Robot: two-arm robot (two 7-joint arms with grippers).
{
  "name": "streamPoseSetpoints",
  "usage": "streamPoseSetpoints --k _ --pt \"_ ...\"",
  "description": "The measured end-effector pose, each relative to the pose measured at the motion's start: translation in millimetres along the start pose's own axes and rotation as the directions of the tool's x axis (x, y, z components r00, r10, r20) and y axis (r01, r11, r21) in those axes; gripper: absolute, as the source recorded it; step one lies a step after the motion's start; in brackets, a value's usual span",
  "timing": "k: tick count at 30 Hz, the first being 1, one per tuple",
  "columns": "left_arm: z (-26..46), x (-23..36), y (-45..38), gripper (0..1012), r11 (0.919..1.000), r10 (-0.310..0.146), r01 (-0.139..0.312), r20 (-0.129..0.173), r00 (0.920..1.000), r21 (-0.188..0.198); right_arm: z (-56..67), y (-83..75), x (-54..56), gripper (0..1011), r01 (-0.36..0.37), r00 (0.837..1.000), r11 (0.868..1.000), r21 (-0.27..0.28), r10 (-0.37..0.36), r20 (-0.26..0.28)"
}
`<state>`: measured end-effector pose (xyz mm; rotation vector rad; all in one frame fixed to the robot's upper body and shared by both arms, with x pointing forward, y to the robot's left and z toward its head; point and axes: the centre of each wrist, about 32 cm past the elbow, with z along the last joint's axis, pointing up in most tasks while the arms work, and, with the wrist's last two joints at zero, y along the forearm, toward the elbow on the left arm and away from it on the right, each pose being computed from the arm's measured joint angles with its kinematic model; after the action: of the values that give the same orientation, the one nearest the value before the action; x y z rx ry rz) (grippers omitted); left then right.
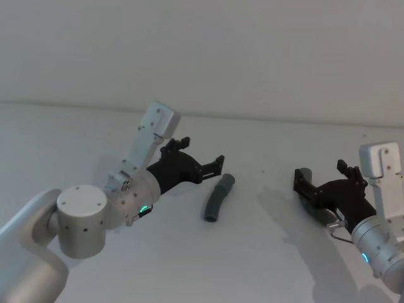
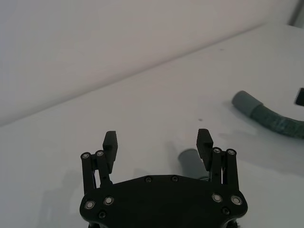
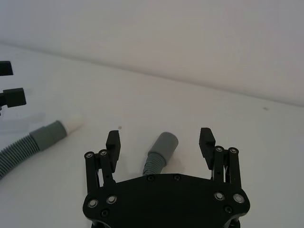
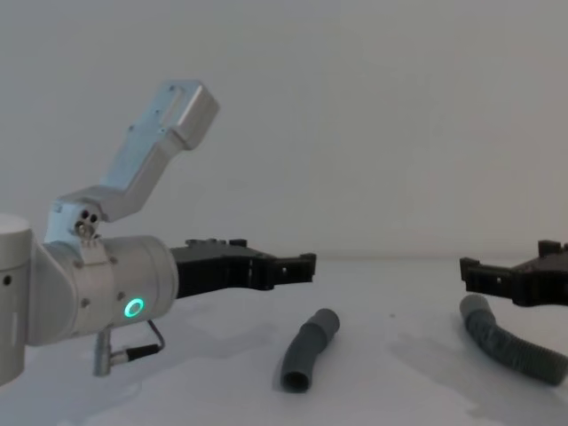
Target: Use both hands to pick up one end of the pipe from the table, align the ends, and insert them.
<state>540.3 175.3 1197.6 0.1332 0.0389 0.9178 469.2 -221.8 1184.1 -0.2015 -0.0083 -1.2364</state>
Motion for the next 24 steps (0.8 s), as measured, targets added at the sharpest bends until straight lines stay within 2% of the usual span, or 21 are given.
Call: streamPoseSetpoints --k 6,13,22,24 --pt "4.9 -2.0 -6.7 1001 0.9984 -0.043 0.043 -0.008 0.9990 0.036 -0.5 3.7 1.5 1003 -0.010 1.000 0.999 -0.038 0.011 0.009" --pt "9.8 -4.8 -11.2 1001 0.9918 -0.091 0.092 -0.010 0.9958 0.090 -0.3 6.8 3.1 1003 -0.019 1.000 0.998 -0.066 0.020 0.011" --pt "15.6 -5.1 -10.1 1001 0.9811 -0.122 0.120 0.003 0.9925 0.152 0.1 8.8 5.3 1003 -0.028 1.000 0.995 -0.091 0.029 0.009" --pt "18.5 -4.7 -8.4 1001 0.9758 -0.133 0.128 0.014 0.9911 0.177 -0.2 9.6 6.6 1003 -0.031 0.999 0.994 -0.106 0.033 0.012"
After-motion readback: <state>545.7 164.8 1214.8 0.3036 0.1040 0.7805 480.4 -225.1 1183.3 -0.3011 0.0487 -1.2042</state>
